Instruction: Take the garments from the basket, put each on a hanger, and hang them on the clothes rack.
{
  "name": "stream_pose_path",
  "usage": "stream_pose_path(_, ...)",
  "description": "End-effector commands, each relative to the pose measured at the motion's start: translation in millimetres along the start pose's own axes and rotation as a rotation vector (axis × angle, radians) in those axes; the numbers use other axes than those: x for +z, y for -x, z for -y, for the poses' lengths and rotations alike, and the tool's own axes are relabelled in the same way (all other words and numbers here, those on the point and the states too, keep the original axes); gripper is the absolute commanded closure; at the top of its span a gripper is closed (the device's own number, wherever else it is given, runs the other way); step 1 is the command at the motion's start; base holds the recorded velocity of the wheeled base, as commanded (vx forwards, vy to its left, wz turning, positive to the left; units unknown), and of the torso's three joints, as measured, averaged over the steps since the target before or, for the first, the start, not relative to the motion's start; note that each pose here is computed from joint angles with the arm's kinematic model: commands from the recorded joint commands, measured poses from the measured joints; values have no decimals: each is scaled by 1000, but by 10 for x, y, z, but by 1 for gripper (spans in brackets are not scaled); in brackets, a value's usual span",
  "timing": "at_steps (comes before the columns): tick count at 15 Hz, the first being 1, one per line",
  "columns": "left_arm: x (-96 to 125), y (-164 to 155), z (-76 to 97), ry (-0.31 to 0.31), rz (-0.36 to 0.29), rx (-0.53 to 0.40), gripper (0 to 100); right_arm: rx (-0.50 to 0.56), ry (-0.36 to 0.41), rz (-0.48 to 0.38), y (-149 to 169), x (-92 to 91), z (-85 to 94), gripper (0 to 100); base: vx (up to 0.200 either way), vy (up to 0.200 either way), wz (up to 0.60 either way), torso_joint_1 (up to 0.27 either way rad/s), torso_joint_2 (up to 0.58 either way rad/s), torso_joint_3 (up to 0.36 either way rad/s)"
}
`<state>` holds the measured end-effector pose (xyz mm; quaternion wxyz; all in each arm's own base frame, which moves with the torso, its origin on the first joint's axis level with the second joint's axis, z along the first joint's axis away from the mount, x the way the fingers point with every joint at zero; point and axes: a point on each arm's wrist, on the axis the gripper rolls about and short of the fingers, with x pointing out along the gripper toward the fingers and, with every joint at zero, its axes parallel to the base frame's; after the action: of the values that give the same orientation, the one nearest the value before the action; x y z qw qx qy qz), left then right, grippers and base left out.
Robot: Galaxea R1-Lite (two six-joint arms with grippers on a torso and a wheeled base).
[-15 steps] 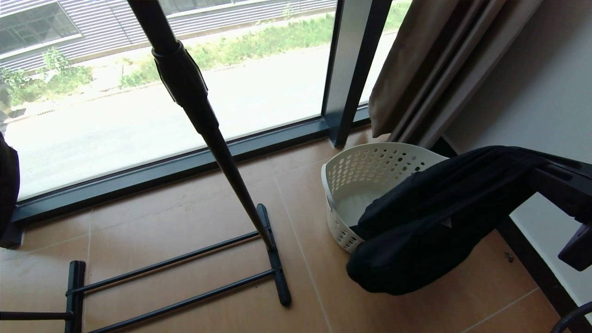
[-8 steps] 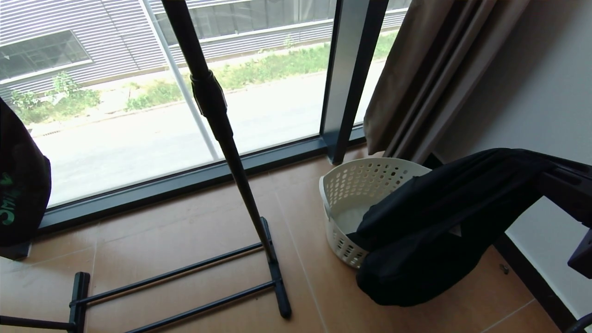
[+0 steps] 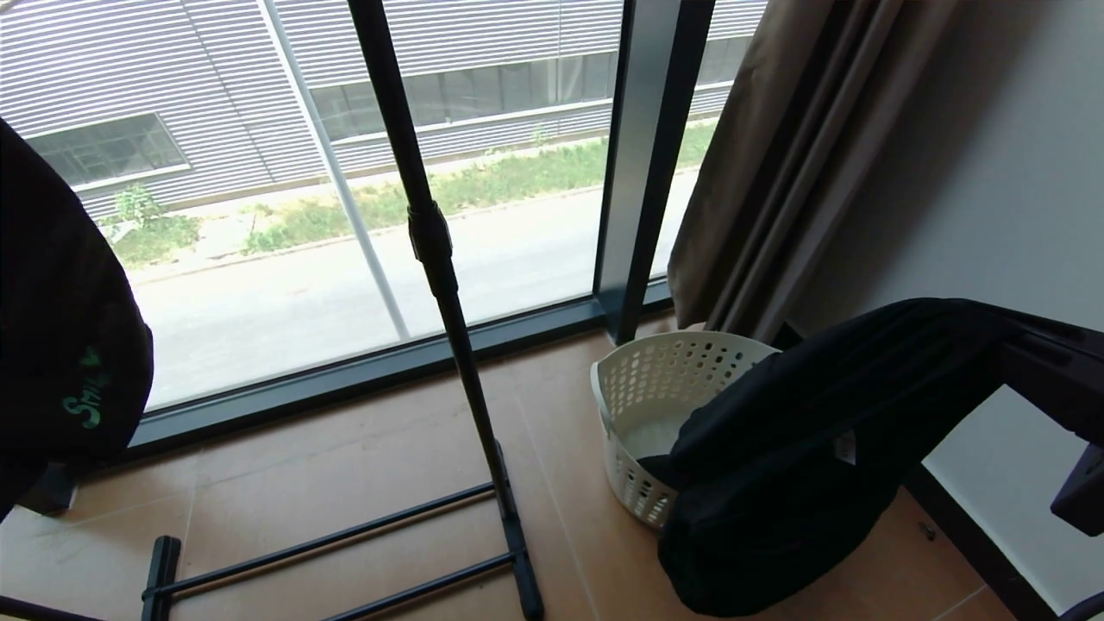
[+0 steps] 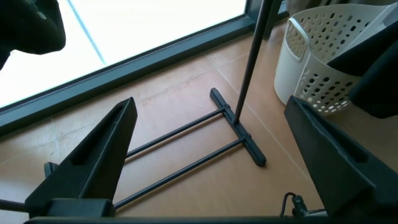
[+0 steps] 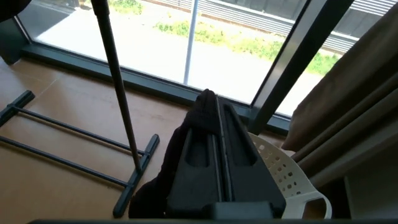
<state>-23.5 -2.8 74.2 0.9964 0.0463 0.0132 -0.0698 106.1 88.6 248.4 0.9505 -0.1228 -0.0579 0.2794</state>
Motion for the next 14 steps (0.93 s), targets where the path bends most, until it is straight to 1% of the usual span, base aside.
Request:
stream_pose_path(1, 1, -1, 0, 0, -1, 0, 0, 2, 2, -9, -6, -20, -6, 100, 0, 0, 0, 22, -383, -159)
stream_pose_path(4, 1, -1, -1, 1, -1, 2, 0, 4, 5, -15, -5, -34, -10, 100, 0, 0, 0, 32, -427, -177)
stream_pose_path(7, 1, -1, 0, 1, -1, 0, 0, 3, 5, -14, 2, -34, -9, 100, 0, 0, 0, 92, -461, -176)
stream_pose_path(14, 1, -1, 0, 1, -1, 0, 0, 4, 5, -15, -1, -36, -10, 100, 0, 0, 0, 132, -489, -158)
